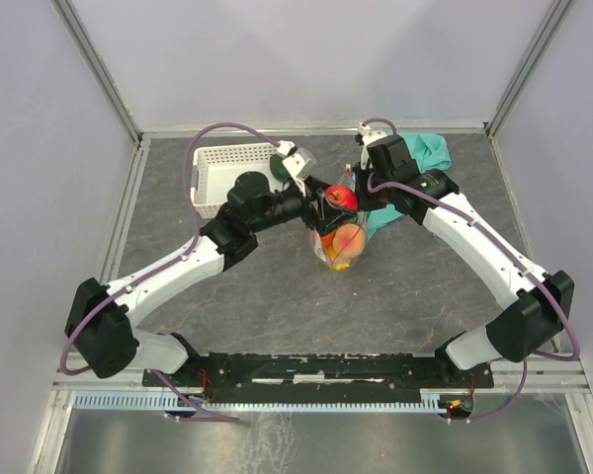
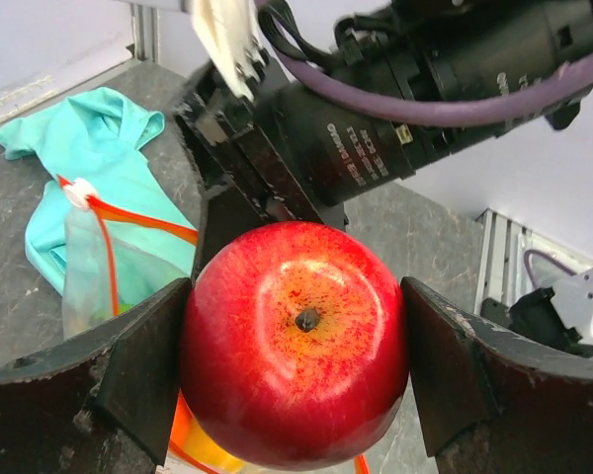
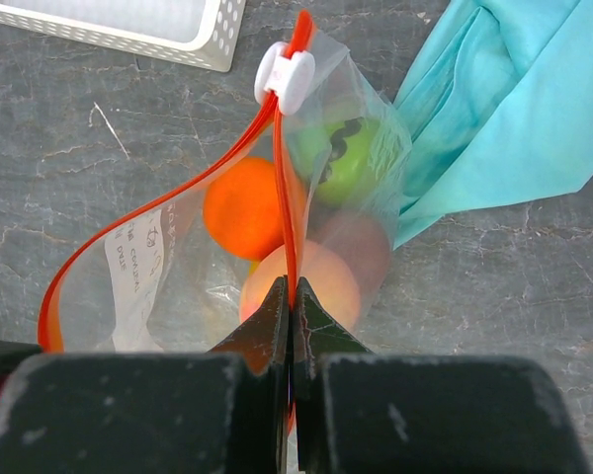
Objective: Place the food in the zip-top bag and seal the zipper
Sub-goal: Place the fake fruit in the zipper food storage bag.
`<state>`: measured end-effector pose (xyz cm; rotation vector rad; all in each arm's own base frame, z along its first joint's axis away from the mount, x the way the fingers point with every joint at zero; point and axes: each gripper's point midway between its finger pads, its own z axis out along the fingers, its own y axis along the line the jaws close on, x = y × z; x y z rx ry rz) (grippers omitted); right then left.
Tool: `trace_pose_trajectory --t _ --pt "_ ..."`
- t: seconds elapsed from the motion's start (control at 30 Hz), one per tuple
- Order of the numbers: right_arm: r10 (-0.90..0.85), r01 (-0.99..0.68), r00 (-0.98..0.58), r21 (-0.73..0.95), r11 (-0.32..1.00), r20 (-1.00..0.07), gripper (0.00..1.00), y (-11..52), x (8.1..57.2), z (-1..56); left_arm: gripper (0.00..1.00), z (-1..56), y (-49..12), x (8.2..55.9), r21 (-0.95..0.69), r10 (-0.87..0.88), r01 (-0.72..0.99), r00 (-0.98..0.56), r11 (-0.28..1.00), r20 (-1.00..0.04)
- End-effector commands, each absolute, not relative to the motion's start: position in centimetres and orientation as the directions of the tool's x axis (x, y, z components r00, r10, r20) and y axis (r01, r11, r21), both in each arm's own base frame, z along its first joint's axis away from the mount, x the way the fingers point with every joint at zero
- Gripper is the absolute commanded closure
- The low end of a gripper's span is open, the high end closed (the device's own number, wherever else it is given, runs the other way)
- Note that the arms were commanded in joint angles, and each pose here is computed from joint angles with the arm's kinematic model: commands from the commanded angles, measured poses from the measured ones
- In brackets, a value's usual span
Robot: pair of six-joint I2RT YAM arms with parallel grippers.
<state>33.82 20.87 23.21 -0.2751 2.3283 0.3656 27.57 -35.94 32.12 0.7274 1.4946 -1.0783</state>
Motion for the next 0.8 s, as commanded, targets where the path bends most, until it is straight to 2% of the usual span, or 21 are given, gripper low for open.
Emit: trace_pose_trajectory --t 0.0,0.47,0.77 --pt "-0.05 -0.293 -0.666 0.198 0.935 -0.745 0.98 21.0 34.4 24.3 0.43 31.2 -37.2 27.9 -0.096 -0.041 0.915 -0.087 0.391 -0.995" --pt "-0.053 -0.302 -0.657 0.198 0.933 -0.752 0.98 21.1 34.4 24.8 0.4 26.4 -36.7 33.2 -0.01 0.108 0.794 -0.096 0.608 -0.989" --pt "-0.046 -0.324 -0.664 0.231 0.917 -0.747 0.98 22.0 34.5 24.9 0.36 26.1 -35.7 36.8 0.011 0.075 0.648 -0.072 0.762 -0.995"
